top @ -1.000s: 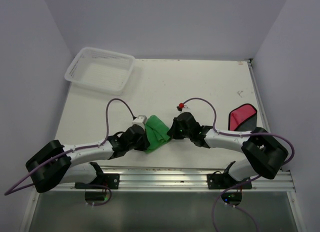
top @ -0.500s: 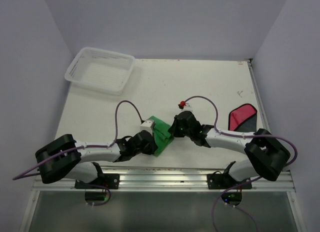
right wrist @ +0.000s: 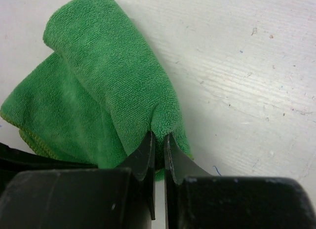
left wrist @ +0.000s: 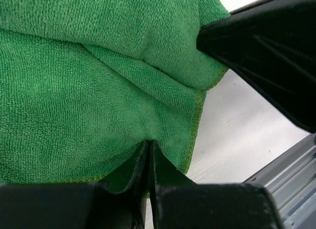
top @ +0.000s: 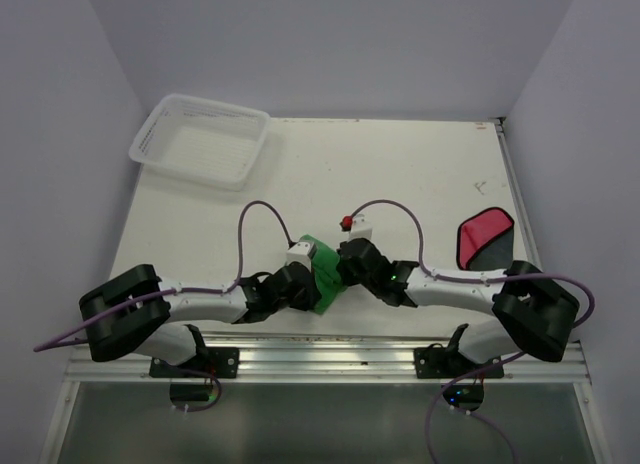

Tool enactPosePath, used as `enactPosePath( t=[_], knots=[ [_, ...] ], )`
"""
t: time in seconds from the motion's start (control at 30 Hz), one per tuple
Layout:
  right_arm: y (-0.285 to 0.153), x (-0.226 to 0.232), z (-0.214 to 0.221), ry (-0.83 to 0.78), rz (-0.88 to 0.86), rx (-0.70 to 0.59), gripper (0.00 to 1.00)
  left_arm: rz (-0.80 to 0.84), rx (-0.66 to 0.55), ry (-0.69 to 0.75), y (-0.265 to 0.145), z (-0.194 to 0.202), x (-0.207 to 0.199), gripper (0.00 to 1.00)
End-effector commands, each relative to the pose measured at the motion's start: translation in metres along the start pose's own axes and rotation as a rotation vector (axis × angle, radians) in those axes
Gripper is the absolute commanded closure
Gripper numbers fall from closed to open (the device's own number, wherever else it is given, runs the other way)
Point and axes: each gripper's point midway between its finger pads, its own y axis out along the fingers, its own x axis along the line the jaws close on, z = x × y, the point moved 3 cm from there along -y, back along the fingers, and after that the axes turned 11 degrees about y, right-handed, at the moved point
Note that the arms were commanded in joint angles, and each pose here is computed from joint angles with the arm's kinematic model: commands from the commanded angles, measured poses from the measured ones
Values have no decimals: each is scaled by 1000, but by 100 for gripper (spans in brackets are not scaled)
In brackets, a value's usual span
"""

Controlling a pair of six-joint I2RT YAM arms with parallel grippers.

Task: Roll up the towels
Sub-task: Roll the towel

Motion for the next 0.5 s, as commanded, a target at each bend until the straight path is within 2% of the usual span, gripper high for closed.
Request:
enactPosePath(
  t=[0.0,0.47],
  knots=[
    [-3,-3,-5,-105,65,-72,100,-40,81,12,1,20,7,93],
    [-10,14,18,-413,191,-210,100,-31,73,-39,-2,18,4,93]
  ],
)
